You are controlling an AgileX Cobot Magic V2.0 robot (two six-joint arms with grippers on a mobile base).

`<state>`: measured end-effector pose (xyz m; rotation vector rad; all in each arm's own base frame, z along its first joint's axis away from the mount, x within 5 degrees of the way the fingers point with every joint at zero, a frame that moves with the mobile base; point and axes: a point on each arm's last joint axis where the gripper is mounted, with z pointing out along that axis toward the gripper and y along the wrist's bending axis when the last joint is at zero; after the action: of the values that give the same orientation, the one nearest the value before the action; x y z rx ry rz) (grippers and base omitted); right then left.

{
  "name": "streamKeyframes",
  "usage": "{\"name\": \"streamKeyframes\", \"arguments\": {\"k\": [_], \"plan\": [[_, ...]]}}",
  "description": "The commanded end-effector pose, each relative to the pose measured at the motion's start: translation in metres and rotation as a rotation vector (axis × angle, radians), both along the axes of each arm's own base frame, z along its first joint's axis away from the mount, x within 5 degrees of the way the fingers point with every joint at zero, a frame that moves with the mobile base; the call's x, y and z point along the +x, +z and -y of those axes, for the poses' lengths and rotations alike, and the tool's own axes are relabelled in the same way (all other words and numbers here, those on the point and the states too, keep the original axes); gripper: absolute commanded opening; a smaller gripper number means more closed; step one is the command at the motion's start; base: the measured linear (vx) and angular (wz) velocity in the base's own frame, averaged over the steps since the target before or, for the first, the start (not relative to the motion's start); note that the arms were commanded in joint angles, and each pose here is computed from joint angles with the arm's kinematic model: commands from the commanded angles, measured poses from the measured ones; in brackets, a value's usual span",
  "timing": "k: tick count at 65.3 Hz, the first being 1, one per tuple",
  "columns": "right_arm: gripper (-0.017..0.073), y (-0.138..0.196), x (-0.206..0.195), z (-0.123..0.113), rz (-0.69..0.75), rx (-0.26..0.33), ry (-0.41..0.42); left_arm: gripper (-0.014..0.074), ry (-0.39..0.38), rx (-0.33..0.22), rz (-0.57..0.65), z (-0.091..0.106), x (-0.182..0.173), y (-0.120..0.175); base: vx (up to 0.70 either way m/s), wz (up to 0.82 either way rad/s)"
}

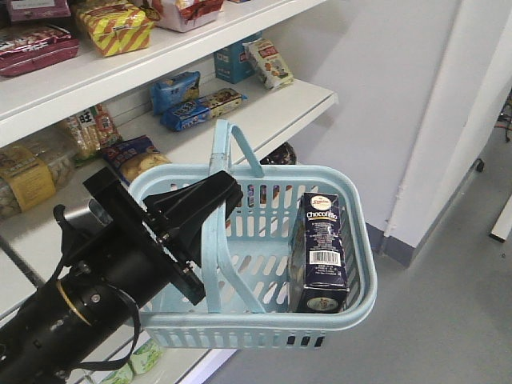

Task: Left arm holds basket, right arm returns cookies
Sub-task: 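Drive the base up to the snack shelf with the basket held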

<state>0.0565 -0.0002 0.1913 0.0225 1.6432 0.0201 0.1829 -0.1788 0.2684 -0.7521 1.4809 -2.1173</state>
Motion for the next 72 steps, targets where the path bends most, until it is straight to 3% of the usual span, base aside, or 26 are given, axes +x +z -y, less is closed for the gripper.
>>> {"name": "streamKeyframes", "arguments": {"k": [1, 72], "plan": [[-0.0006, 0.0014, 0.0003, 0.0000, 0.067, -0.012, -0.002, 0.0000, -0.003, -0.148, 0.137, -0.0039, -0.0050, 0.0287, 0.05, 0.28], [-0.0006, 0.0014, 0.0003, 0.0000, 0.067, -0.012, -0.002, 0.0000, -0.003, -0.148, 0.137, -0.0039, -0.0050, 0.0287, 0.03, 0.32]]}}
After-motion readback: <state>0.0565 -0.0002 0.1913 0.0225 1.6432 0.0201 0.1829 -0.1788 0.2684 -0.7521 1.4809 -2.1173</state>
